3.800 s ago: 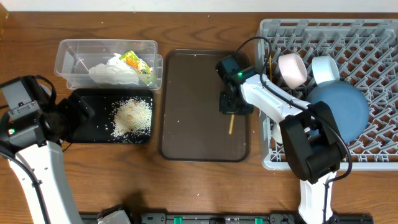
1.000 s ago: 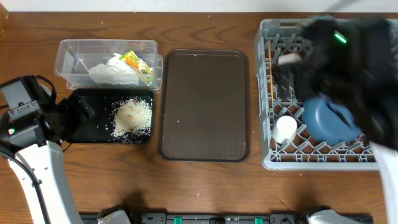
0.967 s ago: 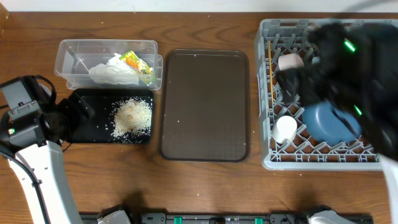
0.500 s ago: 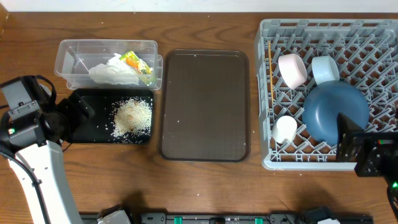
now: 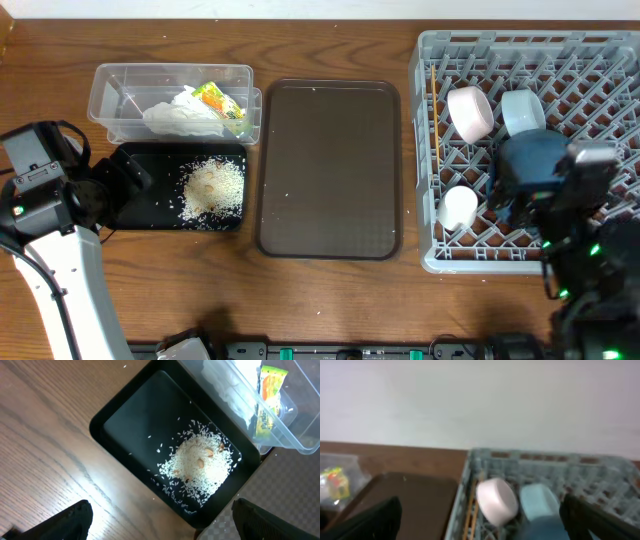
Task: Sort waste into correct bins and load items into the dishwasher rack
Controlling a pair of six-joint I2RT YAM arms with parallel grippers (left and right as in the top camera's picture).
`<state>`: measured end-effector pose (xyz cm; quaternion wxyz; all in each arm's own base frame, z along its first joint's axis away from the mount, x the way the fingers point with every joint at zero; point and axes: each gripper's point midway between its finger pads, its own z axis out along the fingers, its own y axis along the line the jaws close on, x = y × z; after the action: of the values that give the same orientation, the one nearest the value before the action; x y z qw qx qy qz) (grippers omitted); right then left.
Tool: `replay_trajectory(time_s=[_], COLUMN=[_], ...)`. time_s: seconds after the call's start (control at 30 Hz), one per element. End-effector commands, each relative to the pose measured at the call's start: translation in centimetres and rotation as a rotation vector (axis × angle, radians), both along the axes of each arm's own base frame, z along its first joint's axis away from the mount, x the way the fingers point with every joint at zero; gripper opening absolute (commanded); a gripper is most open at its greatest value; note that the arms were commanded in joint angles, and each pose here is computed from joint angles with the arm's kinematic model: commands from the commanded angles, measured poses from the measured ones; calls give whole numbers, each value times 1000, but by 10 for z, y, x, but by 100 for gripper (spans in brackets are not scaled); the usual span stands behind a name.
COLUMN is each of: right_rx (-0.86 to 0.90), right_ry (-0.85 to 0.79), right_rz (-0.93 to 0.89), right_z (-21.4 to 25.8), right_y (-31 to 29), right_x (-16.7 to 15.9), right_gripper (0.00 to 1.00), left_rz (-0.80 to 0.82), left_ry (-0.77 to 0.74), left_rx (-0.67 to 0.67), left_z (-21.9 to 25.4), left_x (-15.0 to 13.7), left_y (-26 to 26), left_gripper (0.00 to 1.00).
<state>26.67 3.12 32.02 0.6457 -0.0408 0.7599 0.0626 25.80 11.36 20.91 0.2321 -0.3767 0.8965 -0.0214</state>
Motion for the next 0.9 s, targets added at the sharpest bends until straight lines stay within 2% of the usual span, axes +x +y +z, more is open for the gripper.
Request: replay_trajectory(time_s=[0.0,0.2,0.47,0.87], right_rx=[1,62,60,49], right_ry=[-2,5,-23,-78], right_rz=[61,27,20,31], right_z=[-39,-109,-160,-160], right_y=[8,1,0,2], right_x=[-6,-13,-23,-24], right_gripper=[99,99,99,99], left_rz=[9,9,9,9], left_ry=[-3,-3,-3,-3], left_rx=[18,18,18,18], left_z=[5,5,5,5], left_x=[0,0,0,0], left_y=[4,4,4,4], left_gripper=[92,92,92,92])
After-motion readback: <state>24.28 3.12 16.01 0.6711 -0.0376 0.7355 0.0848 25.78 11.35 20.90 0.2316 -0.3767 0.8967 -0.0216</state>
